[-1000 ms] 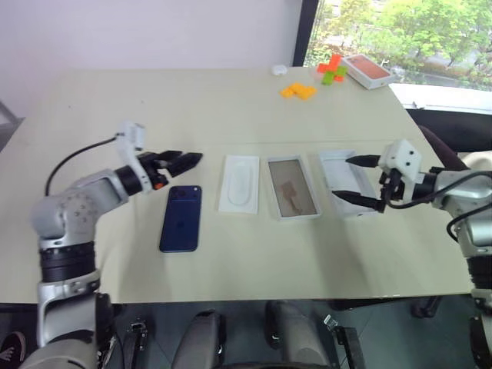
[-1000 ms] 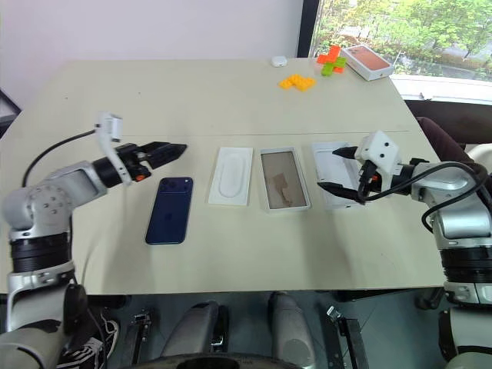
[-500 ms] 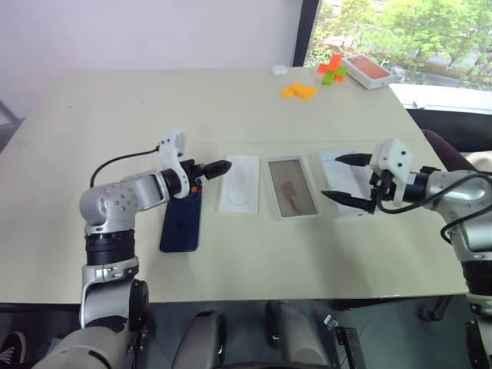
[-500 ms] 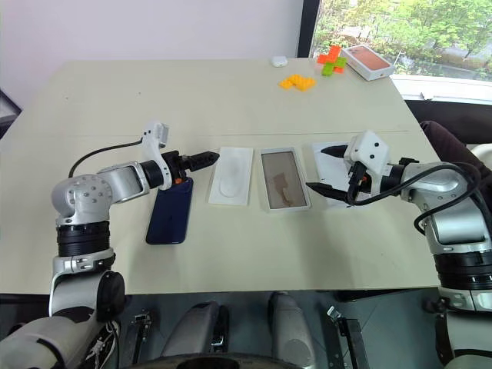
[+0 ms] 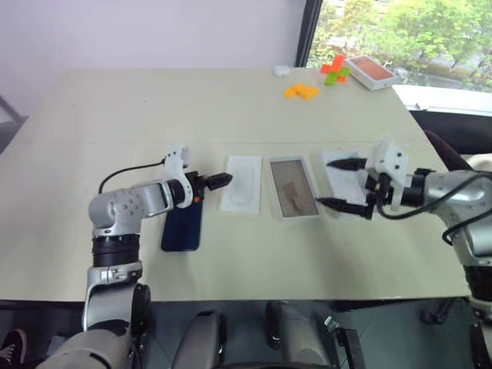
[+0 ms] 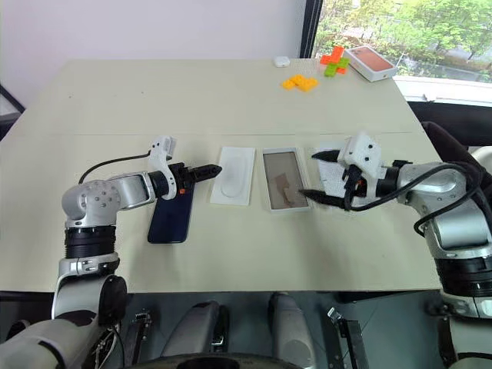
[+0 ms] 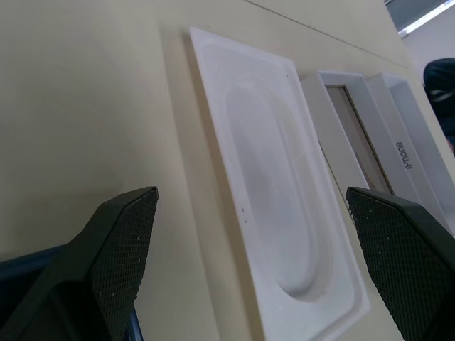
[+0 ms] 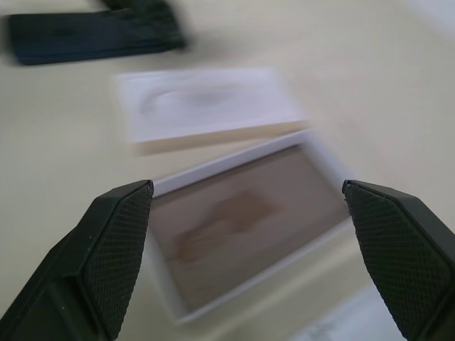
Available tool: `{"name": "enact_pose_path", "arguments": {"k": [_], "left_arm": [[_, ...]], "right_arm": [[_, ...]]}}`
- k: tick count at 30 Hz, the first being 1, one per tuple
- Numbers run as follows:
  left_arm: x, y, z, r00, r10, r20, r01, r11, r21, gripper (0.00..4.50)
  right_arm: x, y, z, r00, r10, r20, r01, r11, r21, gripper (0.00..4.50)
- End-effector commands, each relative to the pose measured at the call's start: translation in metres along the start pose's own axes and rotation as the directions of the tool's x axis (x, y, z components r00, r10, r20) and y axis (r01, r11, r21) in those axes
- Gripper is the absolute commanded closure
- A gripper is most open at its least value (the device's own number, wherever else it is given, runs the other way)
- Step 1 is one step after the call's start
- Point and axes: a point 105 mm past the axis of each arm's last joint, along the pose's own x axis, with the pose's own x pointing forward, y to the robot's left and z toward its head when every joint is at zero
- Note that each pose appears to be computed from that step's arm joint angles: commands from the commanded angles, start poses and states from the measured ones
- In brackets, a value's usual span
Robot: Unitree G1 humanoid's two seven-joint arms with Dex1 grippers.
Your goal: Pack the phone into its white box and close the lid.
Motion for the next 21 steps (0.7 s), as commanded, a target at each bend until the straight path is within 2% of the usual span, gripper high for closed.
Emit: {"name": "enact_pose_path", "arguments": {"k": [1, 9, 15, 21], "left_arm": [[0.000, 0.004, 0.004, 1.000, 0.013, -0.005, -0.013, 0.999, -0.038, 0.03], [0.019, -0.017, 0.012, 0.995, -0.097, -0.005, 0.097, 0.993, -0.062, 0.03], [0.027, -0.012, 0.009, 0.997, -0.067, -0.043, 0.064, 0.995, -0.073, 0.03], [0.028, -0.020, -0.001, 0.989, -0.120, -0.089, 0.111, 0.989, -0.101, 0.03]], "right_arm": [[0.001, 0.012, 0.007, 0.999, 0.046, -0.003, -0.046, 0.999, 0.021, 0.00], [0.007, 0.007, 0.000, 0.999, 0.012, -0.040, -0.011, 1.000, 0.007, 0.00], [0.008, 0.005, 0.003, 1.000, 0.002, -0.029, -0.002, 1.000, -0.006, 0.00], [0.007, 0.000, 0.006, 1.000, -0.026, -0.016, 0.026, 0.999, -0.023, 0.00]]}}
